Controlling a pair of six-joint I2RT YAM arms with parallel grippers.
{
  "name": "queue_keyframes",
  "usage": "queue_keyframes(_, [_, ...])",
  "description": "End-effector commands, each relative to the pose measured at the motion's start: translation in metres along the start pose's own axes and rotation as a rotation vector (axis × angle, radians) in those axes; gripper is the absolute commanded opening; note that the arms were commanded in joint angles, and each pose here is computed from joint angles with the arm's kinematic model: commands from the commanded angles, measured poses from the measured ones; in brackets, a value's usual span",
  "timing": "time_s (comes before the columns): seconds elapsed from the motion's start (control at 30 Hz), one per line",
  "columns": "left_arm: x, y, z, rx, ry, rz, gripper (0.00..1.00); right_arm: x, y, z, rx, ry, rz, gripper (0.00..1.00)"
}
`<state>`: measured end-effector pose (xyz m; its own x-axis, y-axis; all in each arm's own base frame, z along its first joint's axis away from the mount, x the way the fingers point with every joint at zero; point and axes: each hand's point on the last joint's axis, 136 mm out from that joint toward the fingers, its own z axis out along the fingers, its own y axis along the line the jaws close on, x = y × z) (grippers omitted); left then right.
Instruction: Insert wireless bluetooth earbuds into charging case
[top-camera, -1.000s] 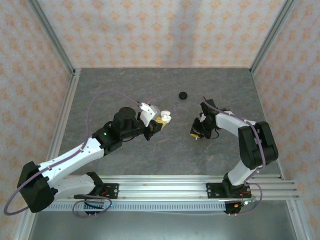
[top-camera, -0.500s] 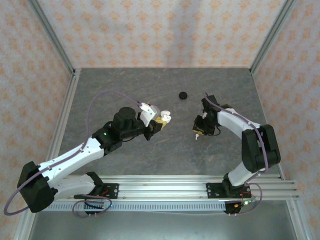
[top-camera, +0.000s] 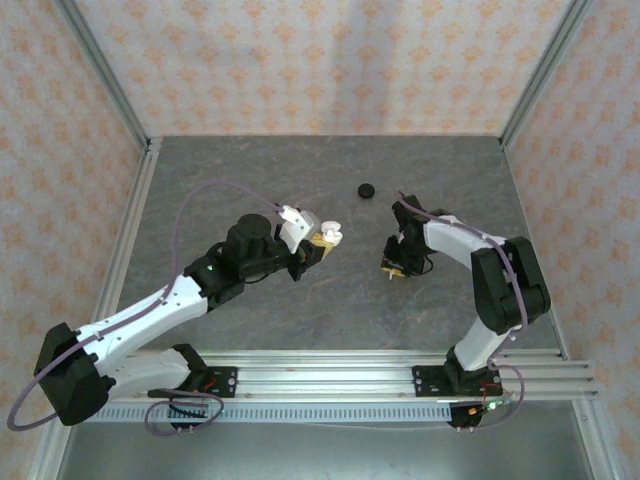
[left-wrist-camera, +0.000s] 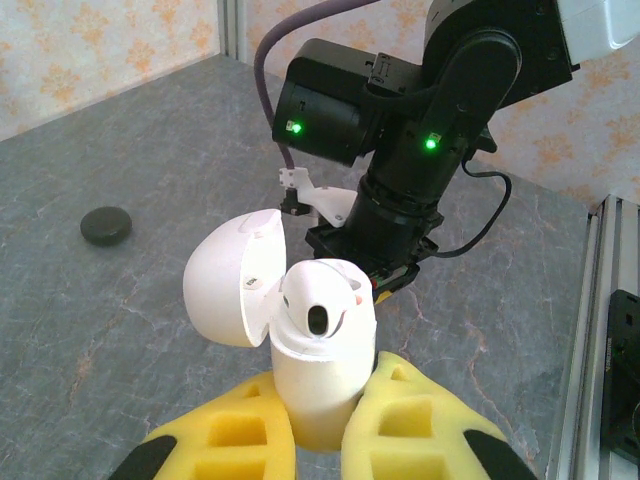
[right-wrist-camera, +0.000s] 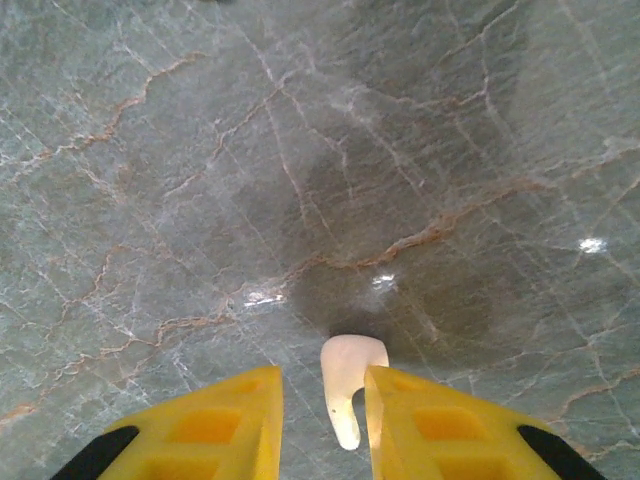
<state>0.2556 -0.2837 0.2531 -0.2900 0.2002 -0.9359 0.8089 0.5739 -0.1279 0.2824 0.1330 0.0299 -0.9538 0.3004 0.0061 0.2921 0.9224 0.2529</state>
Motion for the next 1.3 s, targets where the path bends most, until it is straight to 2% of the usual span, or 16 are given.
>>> queue_keyframes(0.0, [-0.014, -0.006, -0.008, 0.008, -0.039, 0.029, 0.00, 0.003, -0.007, 0.003, 0.078, 0.007, 0.000, 0.29])
queue_keyframes(0.77, [-0.014, -0.006, -0.012, 0.001, -0.038, 0.034, 0.00, 0.007, -0.007, 0.014, 0.165, 0.042, -0.071, 0.28])
queue_keyframes(1.0, [-0.014, -0.006, -0.013, -0.003, -0.040, 0.037, 0.00, 0.007, -0.004, 0.011, 0.169, 0.044, -0.084, 0.19])
queue_keyframes(1.27, [-0.016, -0.006, -0.014, -0.003, -0.034, 0.045, 0.00, -0.002, 0.010, -0.011, 0.099, -0.045, -0.078, 0.12])
